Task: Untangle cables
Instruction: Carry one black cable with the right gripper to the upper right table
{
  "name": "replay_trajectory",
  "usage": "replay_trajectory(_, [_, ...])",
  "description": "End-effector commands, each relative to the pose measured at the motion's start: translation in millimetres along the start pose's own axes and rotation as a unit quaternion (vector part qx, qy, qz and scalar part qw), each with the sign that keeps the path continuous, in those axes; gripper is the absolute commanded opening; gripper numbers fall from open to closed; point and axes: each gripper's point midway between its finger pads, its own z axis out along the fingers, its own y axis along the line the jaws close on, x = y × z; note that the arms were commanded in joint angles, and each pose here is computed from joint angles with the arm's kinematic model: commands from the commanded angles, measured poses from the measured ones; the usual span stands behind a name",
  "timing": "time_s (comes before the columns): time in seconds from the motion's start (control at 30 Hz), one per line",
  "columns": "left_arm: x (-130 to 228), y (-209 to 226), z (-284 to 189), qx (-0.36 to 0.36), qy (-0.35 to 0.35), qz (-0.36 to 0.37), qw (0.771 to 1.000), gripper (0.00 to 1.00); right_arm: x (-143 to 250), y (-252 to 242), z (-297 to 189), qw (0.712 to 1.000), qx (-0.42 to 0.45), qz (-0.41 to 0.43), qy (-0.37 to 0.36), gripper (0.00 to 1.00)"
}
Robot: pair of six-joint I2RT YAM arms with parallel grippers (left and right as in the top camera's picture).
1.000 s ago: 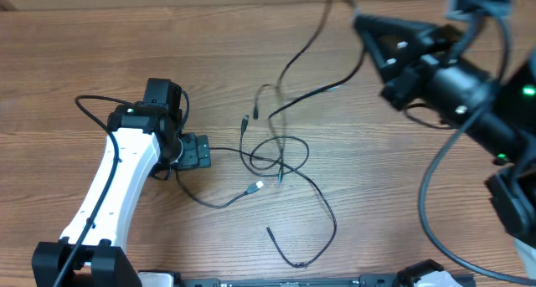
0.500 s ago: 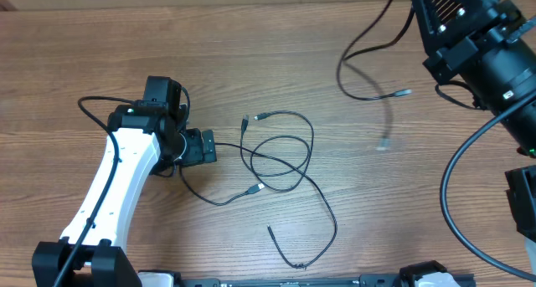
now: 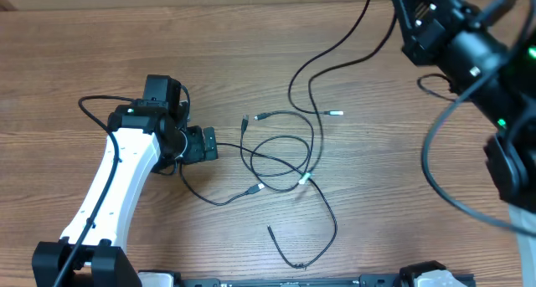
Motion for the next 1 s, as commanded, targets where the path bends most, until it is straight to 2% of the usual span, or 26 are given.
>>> replay_trajectory(0.0, [1,0,2,0.003,0.003,-0.006,1.000,1.00,-8,-31,12,0.997,0.071,0.001,-0.022,0.04])
replay_trajectory(0.2, [1,0,2,0.003,0.003,-0.006,1.000,0.99,1,-92,38,0.983,0.181,0.013,-0.015,0.04])
replay_trajectory(0.53, [1,0,2,0.003,0.003,-0.006,1.000,1.00,4,-187,62,0.961,0.272,0.047,0.009,0.04])
replay_trajectory(0.73, [1,0,2,0.003,0.003,-0.006,1.000,0.99,-4,-196,67,0.968,0.243,0.060,0.012,0.04])
replay_trajectory(0.97, [1,0,2,0.003,0.003,-0.006,1.000,1.00,5,-153,85,0.989,0.129,0.059,0.049,0.04])
